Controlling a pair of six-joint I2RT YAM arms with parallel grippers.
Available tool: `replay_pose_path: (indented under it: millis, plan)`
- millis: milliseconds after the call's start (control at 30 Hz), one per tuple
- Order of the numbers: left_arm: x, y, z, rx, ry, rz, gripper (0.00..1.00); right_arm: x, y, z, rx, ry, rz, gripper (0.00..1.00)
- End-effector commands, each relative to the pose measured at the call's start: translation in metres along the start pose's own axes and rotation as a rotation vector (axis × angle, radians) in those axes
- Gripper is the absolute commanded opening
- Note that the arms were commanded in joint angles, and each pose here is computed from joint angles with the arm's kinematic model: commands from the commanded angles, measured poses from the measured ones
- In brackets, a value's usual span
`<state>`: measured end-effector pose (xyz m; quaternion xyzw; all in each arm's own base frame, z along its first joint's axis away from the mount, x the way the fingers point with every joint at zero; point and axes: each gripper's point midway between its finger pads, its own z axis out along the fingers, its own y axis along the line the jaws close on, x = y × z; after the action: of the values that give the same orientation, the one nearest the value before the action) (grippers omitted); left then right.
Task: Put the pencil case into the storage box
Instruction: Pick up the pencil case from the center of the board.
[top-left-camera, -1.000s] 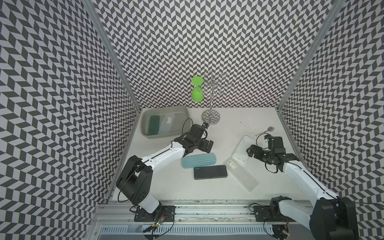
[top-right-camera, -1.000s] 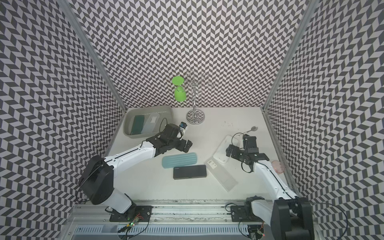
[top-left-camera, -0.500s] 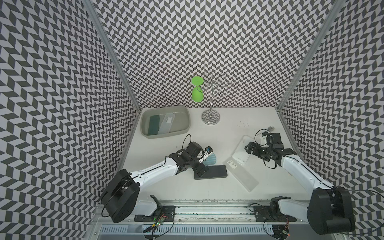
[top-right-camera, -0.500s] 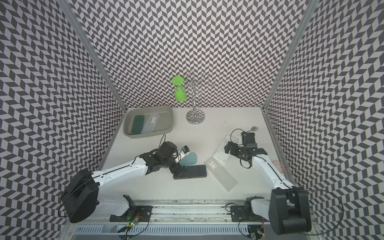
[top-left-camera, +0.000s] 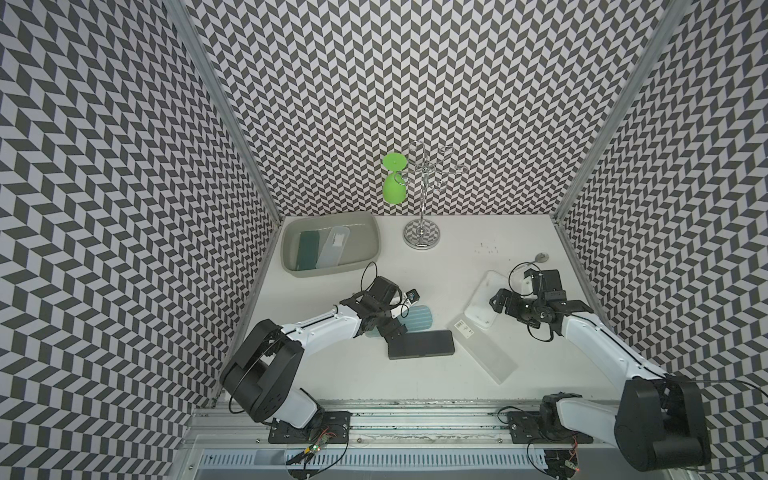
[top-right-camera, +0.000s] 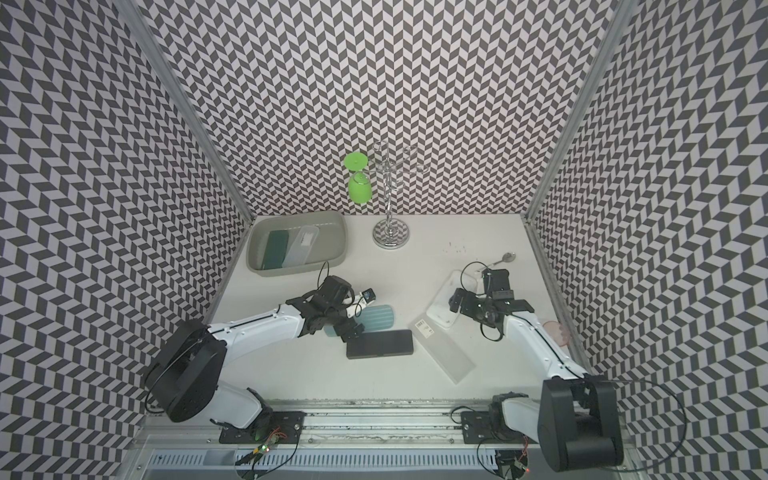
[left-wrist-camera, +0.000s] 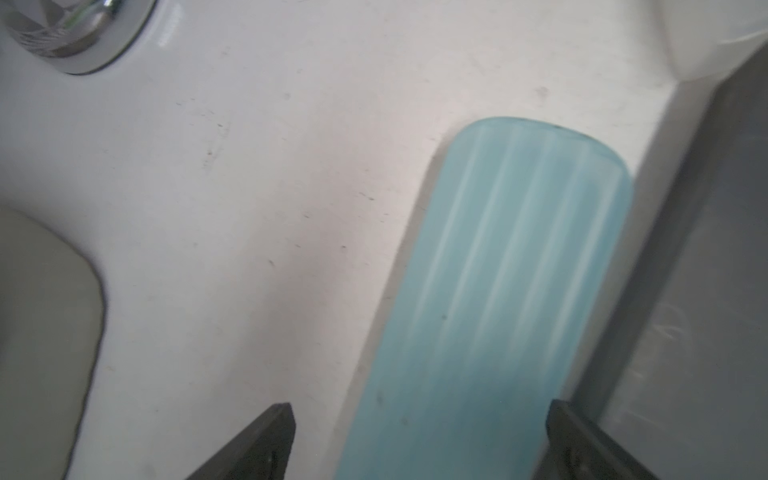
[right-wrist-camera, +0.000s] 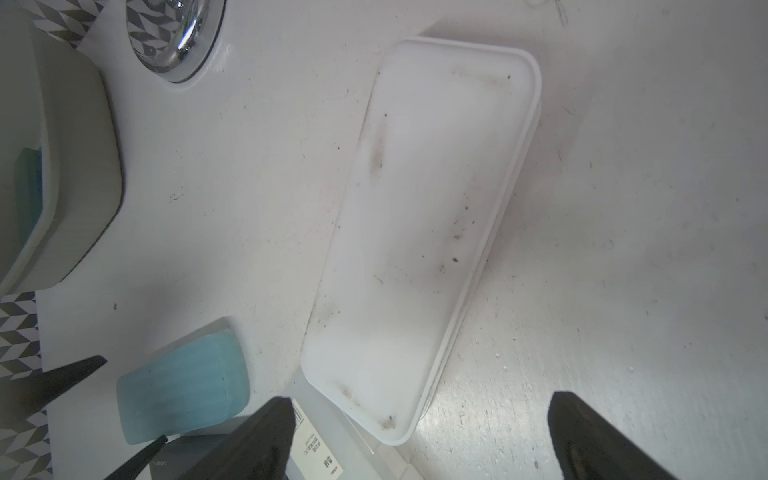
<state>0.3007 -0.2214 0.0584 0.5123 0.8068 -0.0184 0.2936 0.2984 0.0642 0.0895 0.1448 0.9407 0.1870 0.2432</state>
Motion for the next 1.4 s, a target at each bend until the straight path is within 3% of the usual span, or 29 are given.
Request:
replay_pose_path:
  millis: [0, 133, 633, 1100, 1367]
  plan:
    - [-0.004, 0.015, 0.011, -0.046, 0.018, 0.060, 1.00, -0.014, 0.005, -0.009, -0.008, -0.052, -0.014, 1.00]
    - [-0.006, 0.007, 0.017, 0.008, 0.035, 0.062, 1.00, -0.015, 0.006, -0.012, -0.003, -0.058, -0.019, 0.99]
    - [-0.003, -0.014, -0.011, 0.037, 0.038, 0.060, 1.00, -0.013, 0.003, -0.009, -0.008, -0.072, -0.025, 1.00]
    - [0.000, -0.009, 0.028, 0.036, 0.094, 0.046, 1.00, -0.025, 0.004, -0.015, 0.011, -0.100, -0.050, 0.99]
    - [-0.023, 0.006, 0.023, 0.033, 0.046, 0.036, 1.00, -0.029, 0.007, -0.018, 0.014, -0.104, -0.057, 1.00]
